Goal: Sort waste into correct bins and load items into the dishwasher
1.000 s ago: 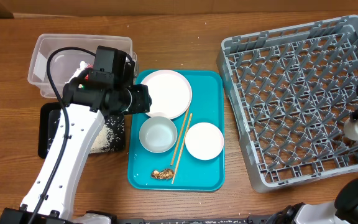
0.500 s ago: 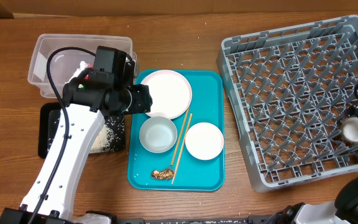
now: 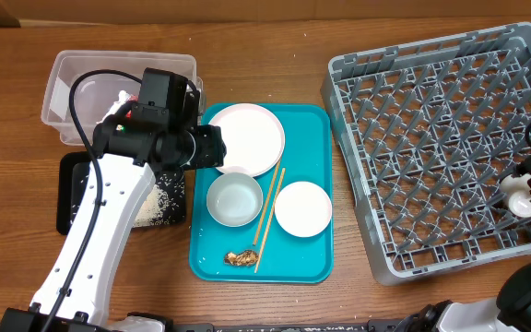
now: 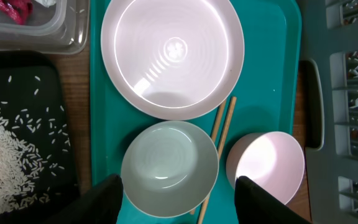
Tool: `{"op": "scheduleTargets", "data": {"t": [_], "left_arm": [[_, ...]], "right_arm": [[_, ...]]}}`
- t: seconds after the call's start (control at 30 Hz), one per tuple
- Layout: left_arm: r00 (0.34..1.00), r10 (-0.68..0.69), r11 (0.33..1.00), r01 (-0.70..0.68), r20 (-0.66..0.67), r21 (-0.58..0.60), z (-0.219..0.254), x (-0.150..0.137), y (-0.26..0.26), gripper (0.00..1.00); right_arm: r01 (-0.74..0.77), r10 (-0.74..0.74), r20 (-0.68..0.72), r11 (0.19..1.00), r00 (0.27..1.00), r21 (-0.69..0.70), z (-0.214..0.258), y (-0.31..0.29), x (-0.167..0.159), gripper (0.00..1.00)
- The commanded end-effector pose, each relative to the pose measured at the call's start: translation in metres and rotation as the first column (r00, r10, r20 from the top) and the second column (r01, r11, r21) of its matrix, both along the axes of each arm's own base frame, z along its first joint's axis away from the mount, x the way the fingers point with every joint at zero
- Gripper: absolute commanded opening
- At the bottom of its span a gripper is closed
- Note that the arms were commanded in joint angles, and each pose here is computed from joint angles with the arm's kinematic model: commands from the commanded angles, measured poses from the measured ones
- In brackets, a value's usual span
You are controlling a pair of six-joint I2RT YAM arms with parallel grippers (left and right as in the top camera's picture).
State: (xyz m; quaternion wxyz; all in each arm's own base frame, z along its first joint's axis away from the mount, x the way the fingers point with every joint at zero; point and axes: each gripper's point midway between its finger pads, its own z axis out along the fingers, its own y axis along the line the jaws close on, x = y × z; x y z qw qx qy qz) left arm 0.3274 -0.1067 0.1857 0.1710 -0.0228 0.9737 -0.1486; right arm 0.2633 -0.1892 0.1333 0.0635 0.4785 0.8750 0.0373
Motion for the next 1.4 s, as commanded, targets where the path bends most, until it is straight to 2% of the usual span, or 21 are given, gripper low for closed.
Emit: {"op": "scheduleTargets", "data": {"t": [0.0,0.07,0.23,0.67,0.9,1.13,1.37], "left_arm": [[1.000,-0.010,1.000,0.010,0.028,0.008,0.007,0.001,0.003,0.60],[1.000,-0.010,1.000,0.010,0.028,0.008,0.007,0.001,0.003,0.60],[1.000,-0.010,1.000,0.010,0.026,0.007,0.007,0.001,0.003,0.60],[1.000,-0.010,1.000,0.010,0.026,0.008,0.007,0.001,0.003,0.61],[1.000,-0.010,1.000,0.010,0.026,0.008,0.007,0.001,0.003,0.62],[1.000,-0.010,1.000,0.010,0.025,0.008,0.007,0.001,0.003,0.62],[1.000,-0.010,1.000,0.010,0.023,0.008,0.007,0.000,0.003,0.62]], "right_arm": [[0.001,-0.001,0.004,1.000,1.000,0.007,-0.002,0.000,0.001,0.22],[0.001,-0.001,0.000,1.000,1.000,0.006,-0.002,0.000,0.001,0.04],[0.071,-0.074,-0.081,0.997,0.994,-0.036,-0.004,-0.006,-0.016,0.04],[0.080,-0.085,-0.109,0.996,0.990,-0.044,-0.005,-0.006,-0.022,0.04],[0.120,-0.129,-0.148,0.990,0.981,-0.070,-0.021,-0.009,-0.031,0.04],[0.145,-0.147,-0.014,0.986,0.989,-0.083,-0.019,-0.020,-0.002,0.04],[0.156,-0.145,0.088,0.977,0.986,-0.147,0.007,-0.039,0.021,0.04]]}}
